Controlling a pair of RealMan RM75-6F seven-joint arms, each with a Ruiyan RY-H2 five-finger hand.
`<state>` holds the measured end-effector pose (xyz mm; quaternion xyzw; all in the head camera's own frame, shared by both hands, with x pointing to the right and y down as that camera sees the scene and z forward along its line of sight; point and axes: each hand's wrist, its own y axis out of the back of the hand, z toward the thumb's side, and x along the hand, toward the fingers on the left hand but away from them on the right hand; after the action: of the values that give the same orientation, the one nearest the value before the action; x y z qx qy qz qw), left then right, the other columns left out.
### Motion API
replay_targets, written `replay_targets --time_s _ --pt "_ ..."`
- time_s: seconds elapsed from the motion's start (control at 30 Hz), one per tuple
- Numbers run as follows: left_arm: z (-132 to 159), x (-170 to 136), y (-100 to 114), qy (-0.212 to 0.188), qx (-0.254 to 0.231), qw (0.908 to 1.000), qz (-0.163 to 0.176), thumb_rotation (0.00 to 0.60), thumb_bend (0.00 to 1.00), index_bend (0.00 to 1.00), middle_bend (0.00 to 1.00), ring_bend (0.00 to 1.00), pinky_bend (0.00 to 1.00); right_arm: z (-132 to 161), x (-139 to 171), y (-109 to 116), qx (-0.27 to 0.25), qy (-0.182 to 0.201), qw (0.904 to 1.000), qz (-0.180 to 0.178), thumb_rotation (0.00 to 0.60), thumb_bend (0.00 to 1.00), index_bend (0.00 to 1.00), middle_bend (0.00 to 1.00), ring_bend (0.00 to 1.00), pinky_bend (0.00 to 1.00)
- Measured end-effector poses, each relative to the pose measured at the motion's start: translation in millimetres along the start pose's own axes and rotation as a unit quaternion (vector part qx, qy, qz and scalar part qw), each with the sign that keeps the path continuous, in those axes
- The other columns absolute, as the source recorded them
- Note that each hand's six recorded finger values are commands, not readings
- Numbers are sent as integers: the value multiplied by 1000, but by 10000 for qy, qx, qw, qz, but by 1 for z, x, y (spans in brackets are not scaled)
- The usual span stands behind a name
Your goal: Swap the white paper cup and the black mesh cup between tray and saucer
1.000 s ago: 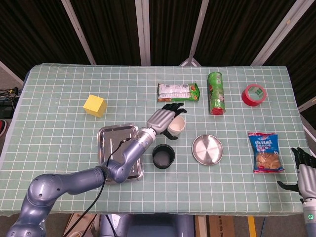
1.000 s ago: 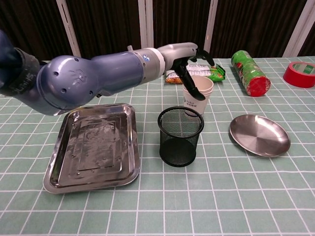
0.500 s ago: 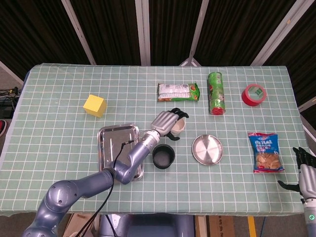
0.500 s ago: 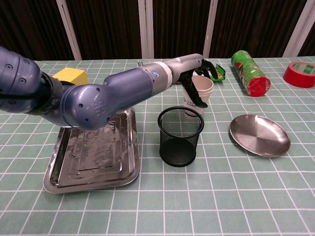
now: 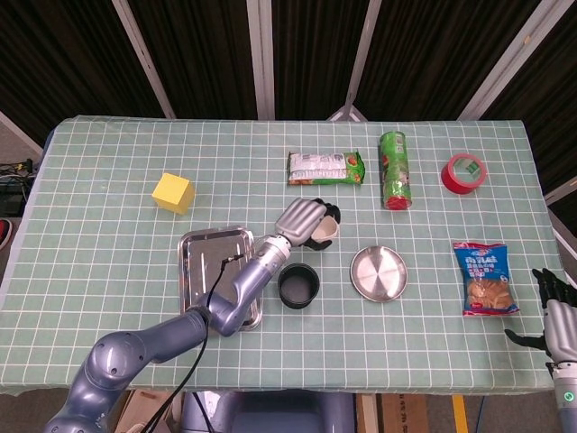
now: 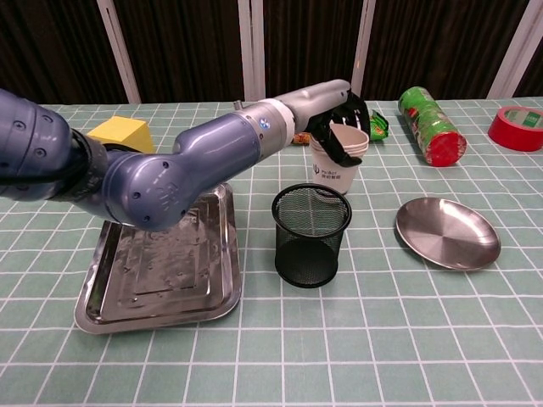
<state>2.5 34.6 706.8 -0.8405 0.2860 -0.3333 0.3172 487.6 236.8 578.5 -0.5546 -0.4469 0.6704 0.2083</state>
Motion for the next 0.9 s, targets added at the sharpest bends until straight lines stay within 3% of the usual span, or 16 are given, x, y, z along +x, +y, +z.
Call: replay_targets --time_s 0.33,0.53,0.7,0.9 --pt "-8 -21 46 -199 4 9990 406 600 440 422 444 327 453 0 1 2 -30 16 10000 -34 600 10 0 0 59 0" --pt "-39 -70 81 -83 -23 9986 519 600 429 409 427 321 438 1 5 5 -66 41 9999 -89 600 10 0 0 63 0" --pt "-83 -133 93 303 -100 9991 270 600 425 401 414 321 427 4 5 3 -32 76 9999 -74 600 11 0 0 63 0" --pt "-122 -189 71 722 -38 9967 -370 600 424 399 410 321 426 5 6 2 17 69 9999 -74 600 10 0 0 64 0"
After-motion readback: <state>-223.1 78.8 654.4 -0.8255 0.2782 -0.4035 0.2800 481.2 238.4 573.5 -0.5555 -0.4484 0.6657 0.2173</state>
